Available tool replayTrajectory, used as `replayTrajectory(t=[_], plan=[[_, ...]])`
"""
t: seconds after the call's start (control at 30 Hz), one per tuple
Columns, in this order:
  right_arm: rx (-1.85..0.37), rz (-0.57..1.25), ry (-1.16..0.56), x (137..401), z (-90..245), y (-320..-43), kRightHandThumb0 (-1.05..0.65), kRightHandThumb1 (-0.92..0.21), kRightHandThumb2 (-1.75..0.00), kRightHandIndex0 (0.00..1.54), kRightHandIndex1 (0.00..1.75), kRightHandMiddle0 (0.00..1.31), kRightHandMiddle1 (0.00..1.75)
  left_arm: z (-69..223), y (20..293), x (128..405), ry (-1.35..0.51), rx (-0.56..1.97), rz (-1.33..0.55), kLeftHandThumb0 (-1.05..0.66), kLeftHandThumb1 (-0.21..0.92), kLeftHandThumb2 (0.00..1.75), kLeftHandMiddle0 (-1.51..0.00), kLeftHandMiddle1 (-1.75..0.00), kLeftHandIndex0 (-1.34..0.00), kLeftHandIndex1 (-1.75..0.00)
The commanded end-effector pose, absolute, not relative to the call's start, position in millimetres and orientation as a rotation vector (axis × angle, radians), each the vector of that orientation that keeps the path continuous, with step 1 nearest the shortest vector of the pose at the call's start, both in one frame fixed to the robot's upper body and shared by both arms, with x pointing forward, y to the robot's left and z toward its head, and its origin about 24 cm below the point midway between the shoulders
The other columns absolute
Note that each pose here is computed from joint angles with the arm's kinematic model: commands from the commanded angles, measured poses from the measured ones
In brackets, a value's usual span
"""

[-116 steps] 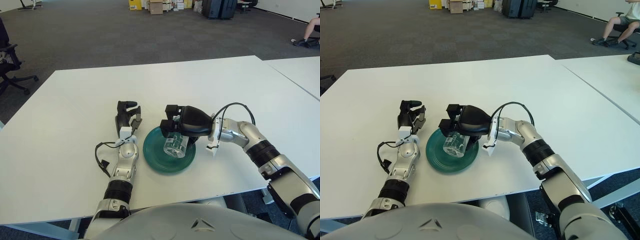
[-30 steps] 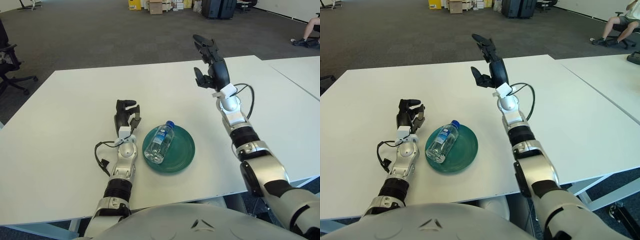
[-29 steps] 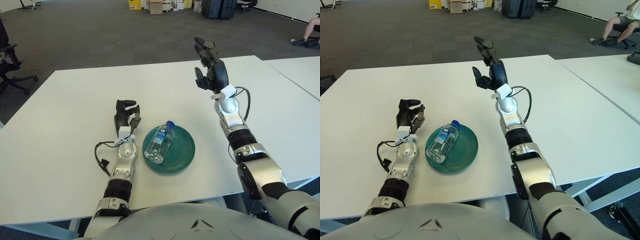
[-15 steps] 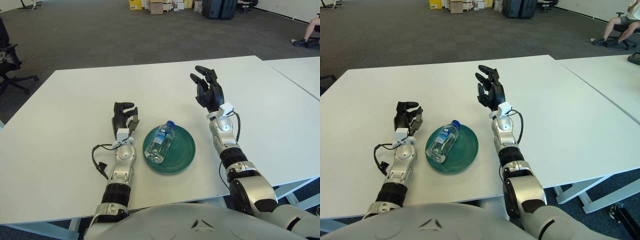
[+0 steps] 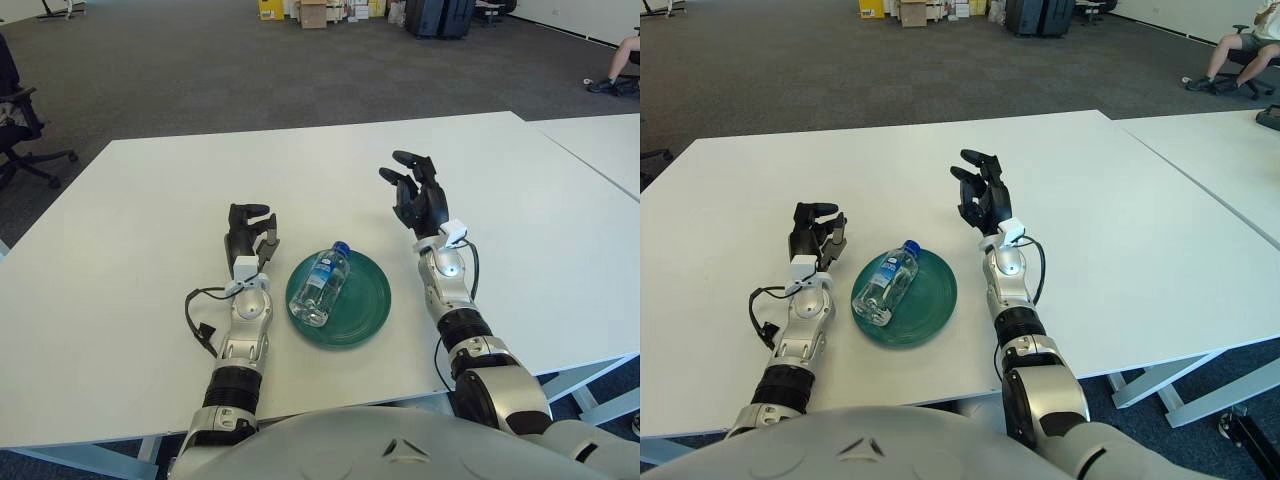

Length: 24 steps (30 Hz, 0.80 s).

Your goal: Put the bottle into the plate.

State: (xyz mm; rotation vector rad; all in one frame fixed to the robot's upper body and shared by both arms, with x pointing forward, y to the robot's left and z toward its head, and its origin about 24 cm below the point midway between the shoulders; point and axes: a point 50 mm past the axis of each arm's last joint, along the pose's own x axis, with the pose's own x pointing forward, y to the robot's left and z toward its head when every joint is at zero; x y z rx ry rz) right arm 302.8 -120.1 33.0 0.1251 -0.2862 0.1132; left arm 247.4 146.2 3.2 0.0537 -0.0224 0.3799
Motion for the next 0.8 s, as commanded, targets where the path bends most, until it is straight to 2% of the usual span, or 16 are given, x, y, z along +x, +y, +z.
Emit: replayTrajectory(t=[0.0, 0.6, 0.77], plan=[[0.129, 0.108, -0.263, 301.7, 27.5, -126.1, -0.54, -0.92, -0.61, 0.31, 0.64, 0.0, 1.08, 5.9, 147.4, 249.0, -0.036, 0.052, 0.377, -0.35, 0.92, 0.43, -0.6, -0.91, -0.3, -1.64], [0.032, 0.125, -0.188, 293.2, 14.2, -128.8, -0.52, -0.9, -0.6, 0.28, 0.65, 0.0, 1.01, 7.2, 146.6, 249.7, -0.041, 0.05, 0.372, -0.35, 0.92, 0.43, -0.6, -0.9, -0.29, -1.64], [-0.071, 0.1, -0.102, 291.4, 8.1, -127.9, -0.54, -0.88, -0.6, 0.27, 0.65, 0.0, 0.97, 8.1, 145.8, 250.5, -0.046, 0.049, 0.369, -0.35, 0.92, 0.43, -0.6, -0.9, -0.29, -1.64]])
